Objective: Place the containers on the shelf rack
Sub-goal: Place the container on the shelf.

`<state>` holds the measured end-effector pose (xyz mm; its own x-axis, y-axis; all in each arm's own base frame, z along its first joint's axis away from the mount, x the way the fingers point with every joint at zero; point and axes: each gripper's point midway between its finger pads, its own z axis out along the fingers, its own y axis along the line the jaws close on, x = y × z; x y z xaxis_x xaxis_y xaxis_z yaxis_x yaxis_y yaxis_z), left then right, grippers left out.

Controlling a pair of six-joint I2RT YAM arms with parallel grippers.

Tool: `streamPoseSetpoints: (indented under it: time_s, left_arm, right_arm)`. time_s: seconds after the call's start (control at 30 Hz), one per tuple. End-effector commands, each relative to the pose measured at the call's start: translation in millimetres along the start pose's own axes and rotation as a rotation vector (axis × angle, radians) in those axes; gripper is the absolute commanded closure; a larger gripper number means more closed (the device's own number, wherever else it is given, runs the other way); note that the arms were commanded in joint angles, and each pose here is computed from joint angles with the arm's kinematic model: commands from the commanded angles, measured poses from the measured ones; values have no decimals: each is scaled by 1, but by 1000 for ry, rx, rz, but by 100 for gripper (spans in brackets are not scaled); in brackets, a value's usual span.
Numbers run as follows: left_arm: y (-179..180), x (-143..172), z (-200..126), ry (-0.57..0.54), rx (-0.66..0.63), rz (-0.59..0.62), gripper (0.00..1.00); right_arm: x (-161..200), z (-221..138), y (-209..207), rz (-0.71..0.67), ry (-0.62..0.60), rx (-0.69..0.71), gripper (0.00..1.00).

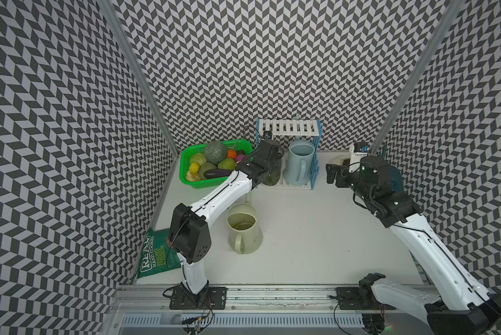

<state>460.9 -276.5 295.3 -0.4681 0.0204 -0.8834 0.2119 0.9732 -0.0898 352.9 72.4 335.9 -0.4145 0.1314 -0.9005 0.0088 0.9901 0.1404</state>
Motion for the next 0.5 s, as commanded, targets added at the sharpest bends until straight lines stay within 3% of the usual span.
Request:
streamPoseSetpoints:
  time_s: [0.0,0.13,0.3,0.47]
  left_arm:
    - [-23,-33,-40,-81,164,100,23]
    - [-53,-39,-78,-155,396,257,1]
    - [-89,-21,-122,-213,701,378,0]
    - [-104,0,-133,-156,847,383,0]
  right_arm:
    - [7,-1,-58,84,26,187,0]
    - [33,-10,-121,171,59,327,2]
    - [74,-6,-170,254,120,385,2]
    - [105,-4,-208,296,184,479,0]
